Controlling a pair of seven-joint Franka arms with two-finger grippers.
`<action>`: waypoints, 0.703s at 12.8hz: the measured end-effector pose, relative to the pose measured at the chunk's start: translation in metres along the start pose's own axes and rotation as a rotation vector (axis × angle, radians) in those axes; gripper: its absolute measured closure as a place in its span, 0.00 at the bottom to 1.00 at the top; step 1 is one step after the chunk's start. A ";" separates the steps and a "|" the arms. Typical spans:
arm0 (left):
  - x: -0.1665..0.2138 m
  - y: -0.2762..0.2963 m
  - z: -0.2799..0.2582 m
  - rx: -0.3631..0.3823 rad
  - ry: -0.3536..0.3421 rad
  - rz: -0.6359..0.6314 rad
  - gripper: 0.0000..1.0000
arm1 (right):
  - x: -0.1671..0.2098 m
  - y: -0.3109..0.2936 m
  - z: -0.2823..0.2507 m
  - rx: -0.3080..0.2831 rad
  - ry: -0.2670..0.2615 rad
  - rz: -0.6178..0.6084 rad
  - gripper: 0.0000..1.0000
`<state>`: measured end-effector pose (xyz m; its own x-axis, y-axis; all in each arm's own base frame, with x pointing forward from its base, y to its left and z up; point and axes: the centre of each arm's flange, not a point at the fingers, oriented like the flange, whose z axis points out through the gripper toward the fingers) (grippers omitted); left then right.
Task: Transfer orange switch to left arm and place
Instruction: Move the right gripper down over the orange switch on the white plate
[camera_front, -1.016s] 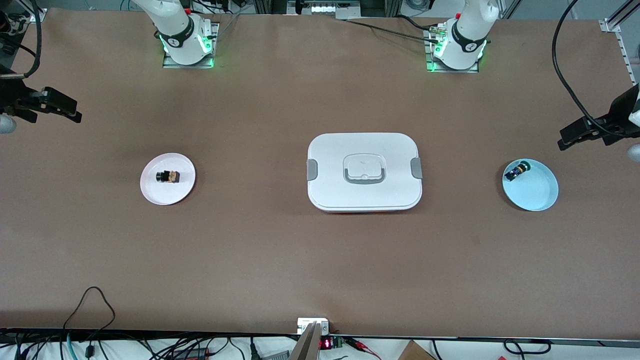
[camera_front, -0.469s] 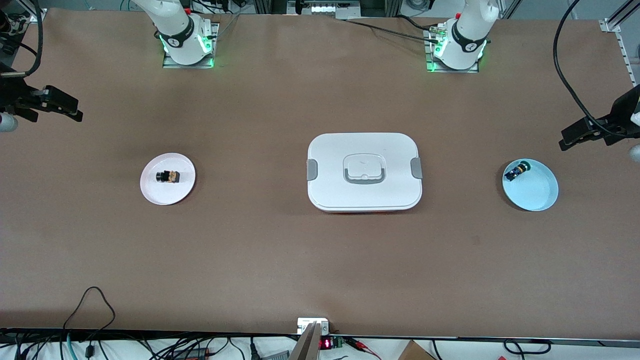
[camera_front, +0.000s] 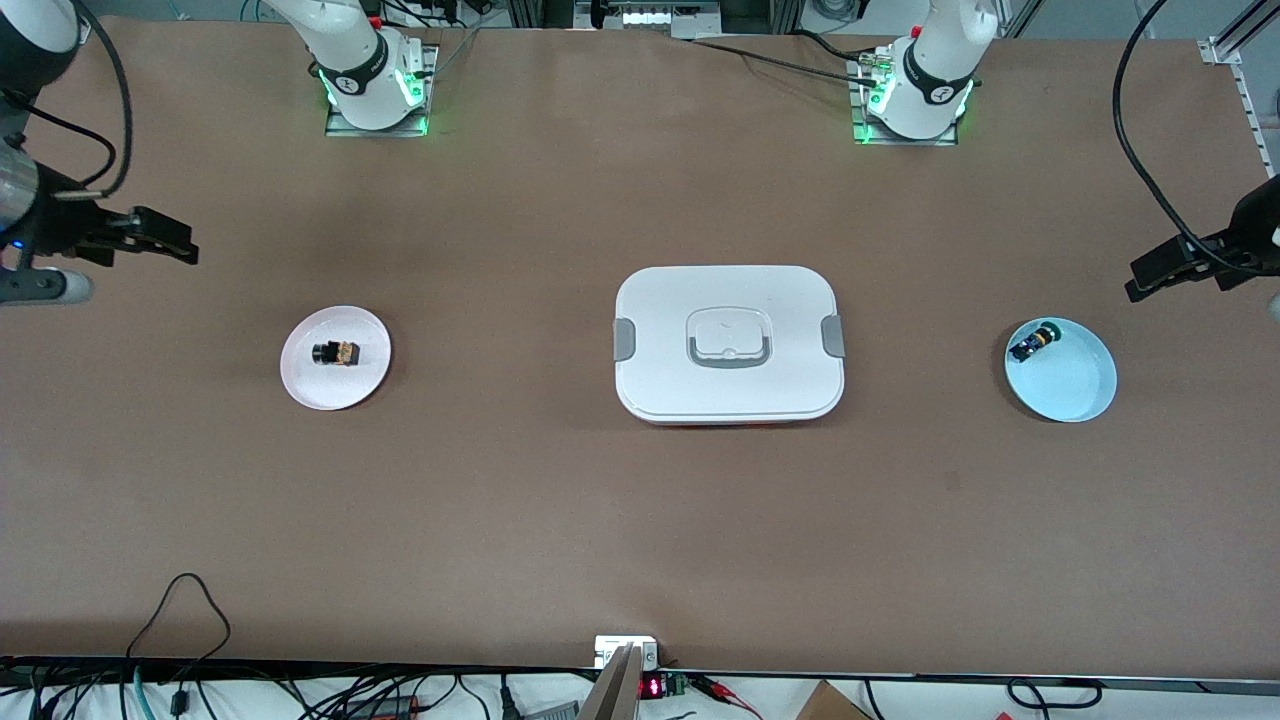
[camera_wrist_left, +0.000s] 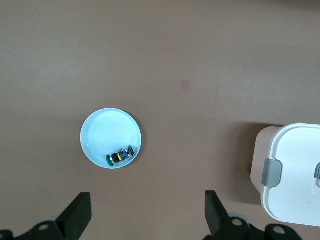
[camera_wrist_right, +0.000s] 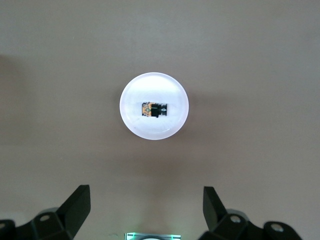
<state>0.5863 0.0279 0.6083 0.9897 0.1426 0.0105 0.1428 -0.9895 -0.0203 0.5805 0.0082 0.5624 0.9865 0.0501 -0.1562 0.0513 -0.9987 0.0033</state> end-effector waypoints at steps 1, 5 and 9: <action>0.000 0.000 0.000 0.000 0.000 0.000 0.00 | 0.007 -0.005 0.006 -0.002 0.004 -0.007 0.00; 0.000 0.000 0.000 0.000 0.000 -0.001 0.00 | 0.039 -0.005 0.048 -0.005 -0.013 -0.008 0.00; 0.000 0.000 0.000 0.000 0.001 -0.001 0.00 | 0.071 0.000 0.101 -0.007 -0.037 -0.001 0.00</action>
<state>0.5864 0.0280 0.6085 0.9895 0.1440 0.0111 0.1442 -0.9893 -0.0203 0.6347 0.0111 0.4511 0.9800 0.0507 -0.1925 0.0536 -0.9985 0.0099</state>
